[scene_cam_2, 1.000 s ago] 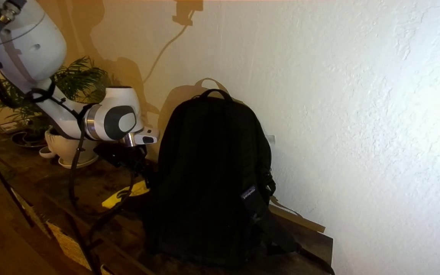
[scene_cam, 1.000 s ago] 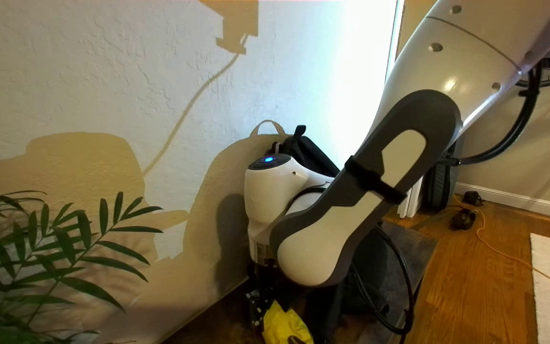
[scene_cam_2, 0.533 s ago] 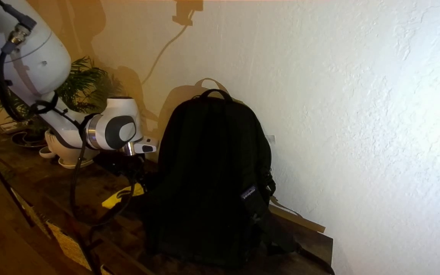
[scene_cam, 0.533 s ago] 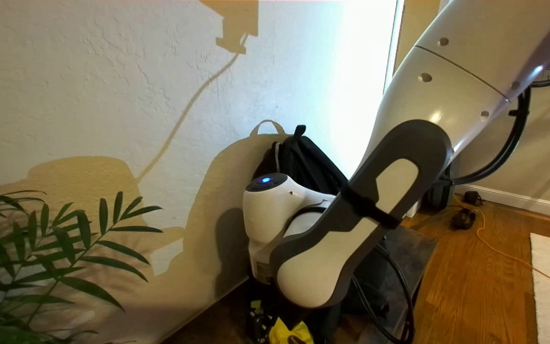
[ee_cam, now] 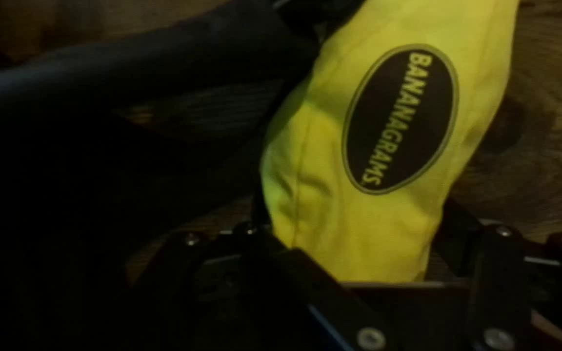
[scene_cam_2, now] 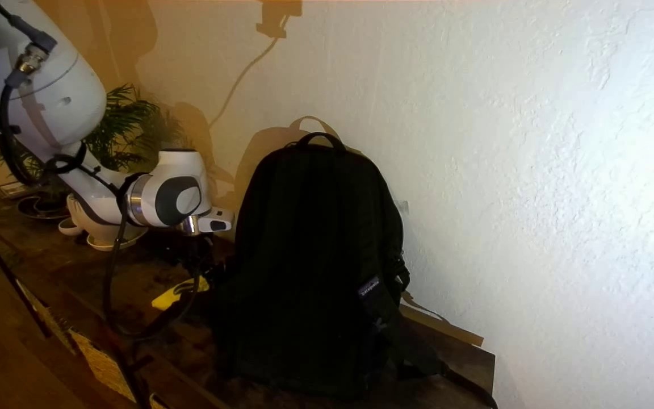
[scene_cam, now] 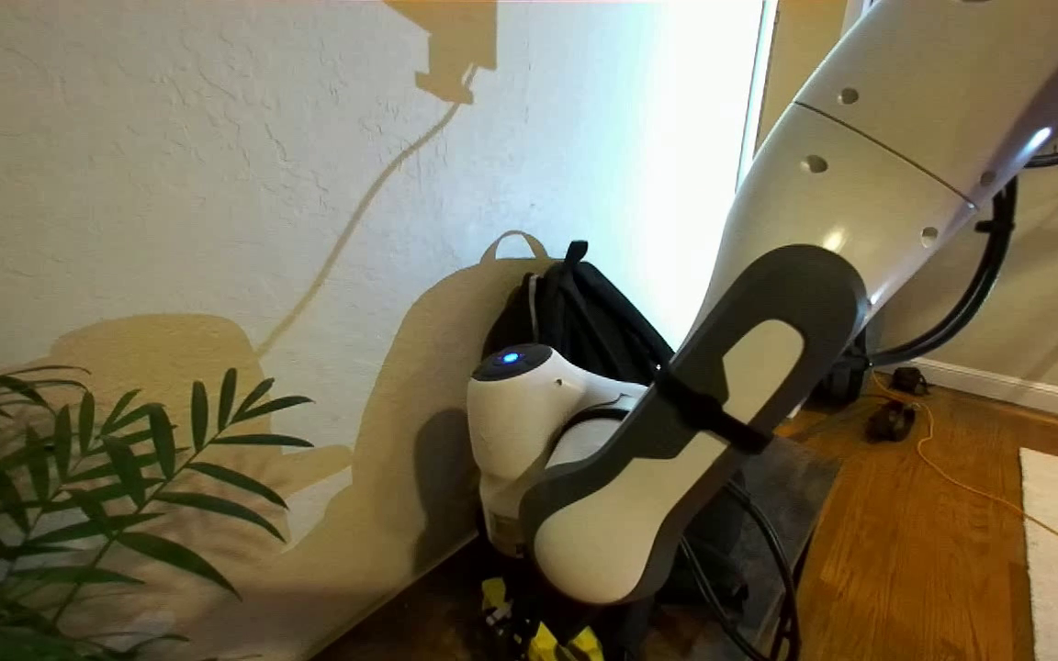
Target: Place the banana plush toy inside the black backpack
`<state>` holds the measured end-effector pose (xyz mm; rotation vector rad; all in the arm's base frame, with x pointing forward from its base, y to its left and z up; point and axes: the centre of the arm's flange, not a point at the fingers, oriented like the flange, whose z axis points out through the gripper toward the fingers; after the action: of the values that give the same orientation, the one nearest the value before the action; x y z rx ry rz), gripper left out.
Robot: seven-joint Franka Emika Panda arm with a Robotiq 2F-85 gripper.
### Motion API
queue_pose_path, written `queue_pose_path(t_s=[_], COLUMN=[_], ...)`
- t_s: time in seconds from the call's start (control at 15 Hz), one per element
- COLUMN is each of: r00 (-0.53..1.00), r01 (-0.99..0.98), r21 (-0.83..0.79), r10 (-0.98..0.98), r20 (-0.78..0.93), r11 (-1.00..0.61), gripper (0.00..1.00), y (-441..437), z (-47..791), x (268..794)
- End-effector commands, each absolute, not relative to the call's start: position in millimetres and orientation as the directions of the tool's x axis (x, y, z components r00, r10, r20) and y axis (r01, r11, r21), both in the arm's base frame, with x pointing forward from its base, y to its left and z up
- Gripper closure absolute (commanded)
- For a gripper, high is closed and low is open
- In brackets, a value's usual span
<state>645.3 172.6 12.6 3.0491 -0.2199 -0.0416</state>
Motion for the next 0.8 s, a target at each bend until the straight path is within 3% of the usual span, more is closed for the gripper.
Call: queue_pose_path(t_s=[0.0,0.47,0.73], r00=[0.991,0.996,0.994], r01=[-0.128,-0.09,-0.105], r21=[0.084,0.077,0.073], r10=[-0.13,-0.09,-0.104], r20=[-0.023,0.004,0.021], r11=[-0.988,-0.993,-0.992], gripper=[0.54,0.96,0.96], y=[174,187,195], z=[23,63,85], x=[646,654,656])
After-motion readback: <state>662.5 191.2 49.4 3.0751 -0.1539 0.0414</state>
